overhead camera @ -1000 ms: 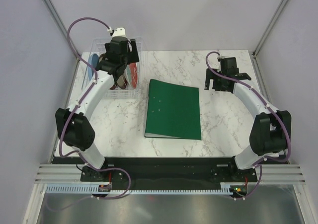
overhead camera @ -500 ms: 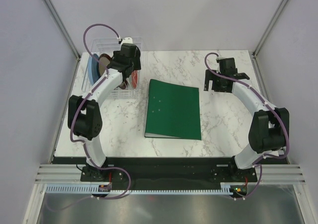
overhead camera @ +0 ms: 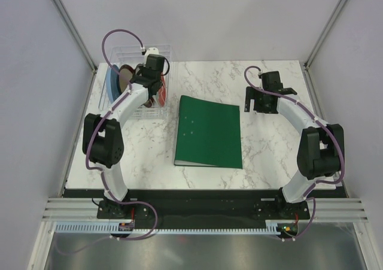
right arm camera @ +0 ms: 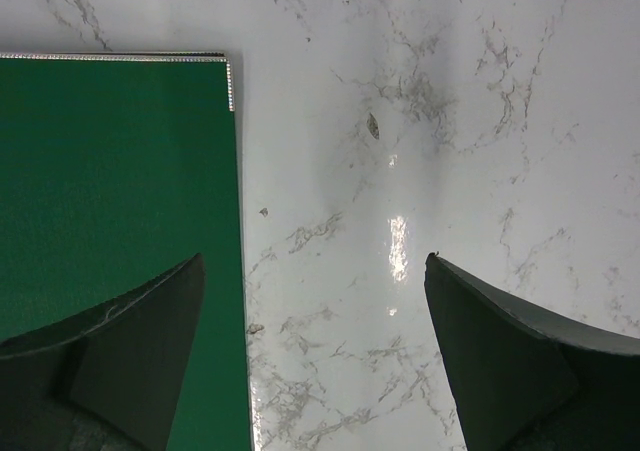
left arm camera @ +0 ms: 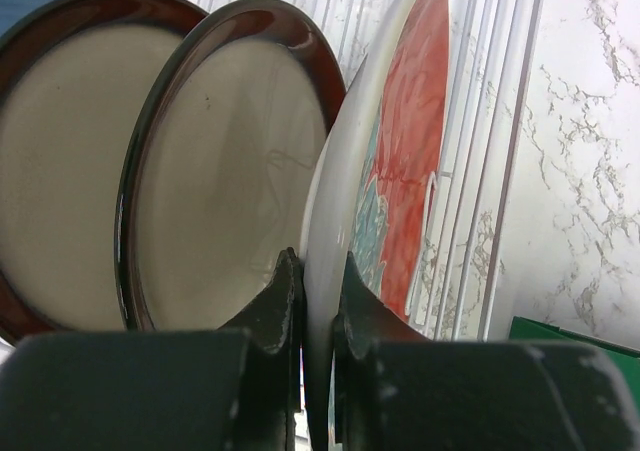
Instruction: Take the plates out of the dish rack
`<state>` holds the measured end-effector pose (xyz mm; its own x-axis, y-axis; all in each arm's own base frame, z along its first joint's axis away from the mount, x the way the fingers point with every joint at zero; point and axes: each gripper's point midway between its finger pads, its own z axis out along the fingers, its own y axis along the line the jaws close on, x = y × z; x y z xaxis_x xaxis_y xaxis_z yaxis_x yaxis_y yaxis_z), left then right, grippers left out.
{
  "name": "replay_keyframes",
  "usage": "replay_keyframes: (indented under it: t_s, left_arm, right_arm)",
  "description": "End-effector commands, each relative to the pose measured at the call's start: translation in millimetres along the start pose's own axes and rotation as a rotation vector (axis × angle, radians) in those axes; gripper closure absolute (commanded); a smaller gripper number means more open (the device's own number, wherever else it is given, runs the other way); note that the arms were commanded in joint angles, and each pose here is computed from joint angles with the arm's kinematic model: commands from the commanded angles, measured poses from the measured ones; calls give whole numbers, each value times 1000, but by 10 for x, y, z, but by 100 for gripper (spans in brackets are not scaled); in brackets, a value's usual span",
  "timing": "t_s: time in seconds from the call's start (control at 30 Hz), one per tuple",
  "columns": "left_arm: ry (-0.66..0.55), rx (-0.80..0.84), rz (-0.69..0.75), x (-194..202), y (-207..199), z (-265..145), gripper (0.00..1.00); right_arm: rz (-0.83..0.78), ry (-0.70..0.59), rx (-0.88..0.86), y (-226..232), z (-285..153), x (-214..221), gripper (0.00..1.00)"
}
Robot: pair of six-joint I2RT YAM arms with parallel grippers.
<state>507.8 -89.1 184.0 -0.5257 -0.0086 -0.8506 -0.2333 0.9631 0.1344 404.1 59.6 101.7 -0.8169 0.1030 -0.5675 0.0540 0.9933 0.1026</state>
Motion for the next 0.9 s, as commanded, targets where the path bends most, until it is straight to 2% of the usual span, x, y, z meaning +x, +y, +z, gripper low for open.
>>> replay_keyframes:
  t_s: [0.0,0.33,0.47,0.67,0.87]
  left_arm:
    - [-96,-26,-52,-290,-17,-85,98]
    - [-292,-171,18,-1046,126,-514,98]
    - [-352,-167,-13,-1271,154,-747,98]
    - [-410,-164,20,-1527,221,-1089,98]
    - [-483,-89,-60,-1790,333,-1623,98]
  right_arm:
    - [-3,-44,-20,62,-34,-144,2]
    - [-6,-48,-64,130,-90,-149,2]
    - [-11,-78,-88,166,-179,-192,2]
    - [6,-181,-184,327,-500,-341,2]
    - [-23,-198,-310,552,-720,-448,2]
